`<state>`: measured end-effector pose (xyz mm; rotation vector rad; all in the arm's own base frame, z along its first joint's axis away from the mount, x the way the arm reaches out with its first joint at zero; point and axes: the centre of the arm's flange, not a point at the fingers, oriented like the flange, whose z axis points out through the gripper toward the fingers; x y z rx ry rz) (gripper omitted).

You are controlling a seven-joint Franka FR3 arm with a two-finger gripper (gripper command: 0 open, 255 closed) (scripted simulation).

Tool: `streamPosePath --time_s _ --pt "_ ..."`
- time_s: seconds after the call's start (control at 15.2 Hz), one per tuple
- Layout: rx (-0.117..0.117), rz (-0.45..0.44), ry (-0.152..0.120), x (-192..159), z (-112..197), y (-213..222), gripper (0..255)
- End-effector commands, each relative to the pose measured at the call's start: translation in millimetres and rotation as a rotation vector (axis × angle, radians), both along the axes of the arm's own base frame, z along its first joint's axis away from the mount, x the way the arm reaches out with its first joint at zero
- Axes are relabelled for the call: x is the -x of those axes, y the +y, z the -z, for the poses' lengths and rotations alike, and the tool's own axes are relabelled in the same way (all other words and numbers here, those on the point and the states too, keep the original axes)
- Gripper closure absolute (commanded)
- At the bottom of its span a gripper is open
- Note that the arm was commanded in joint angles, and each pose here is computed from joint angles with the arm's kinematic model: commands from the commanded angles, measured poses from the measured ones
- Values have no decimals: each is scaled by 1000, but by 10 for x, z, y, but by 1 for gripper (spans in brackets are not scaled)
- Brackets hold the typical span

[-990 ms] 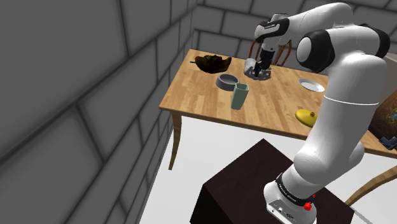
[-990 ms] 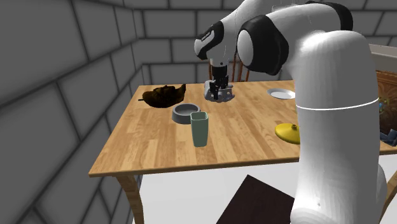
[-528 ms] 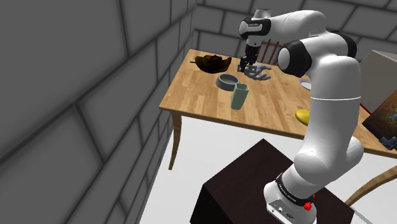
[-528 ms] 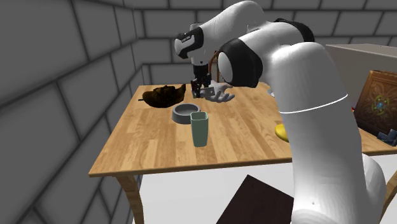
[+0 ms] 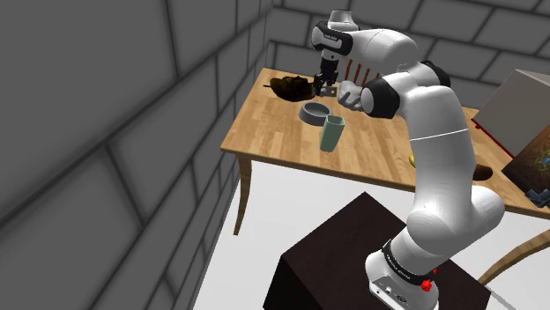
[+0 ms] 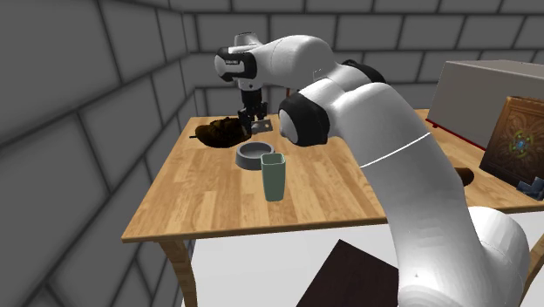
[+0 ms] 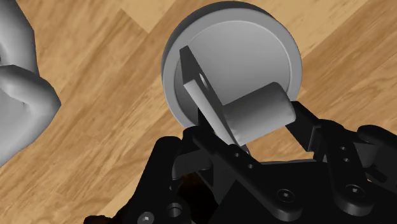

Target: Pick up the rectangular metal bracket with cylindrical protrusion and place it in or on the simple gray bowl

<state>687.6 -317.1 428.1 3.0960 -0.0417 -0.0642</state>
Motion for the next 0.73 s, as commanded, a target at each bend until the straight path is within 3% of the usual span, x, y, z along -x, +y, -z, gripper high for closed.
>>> streamPosePath --time_s 0.0,0.66 --pt "0 1 0 -33 93 8 255" --pt "0 1 0 -34 621 8 255"
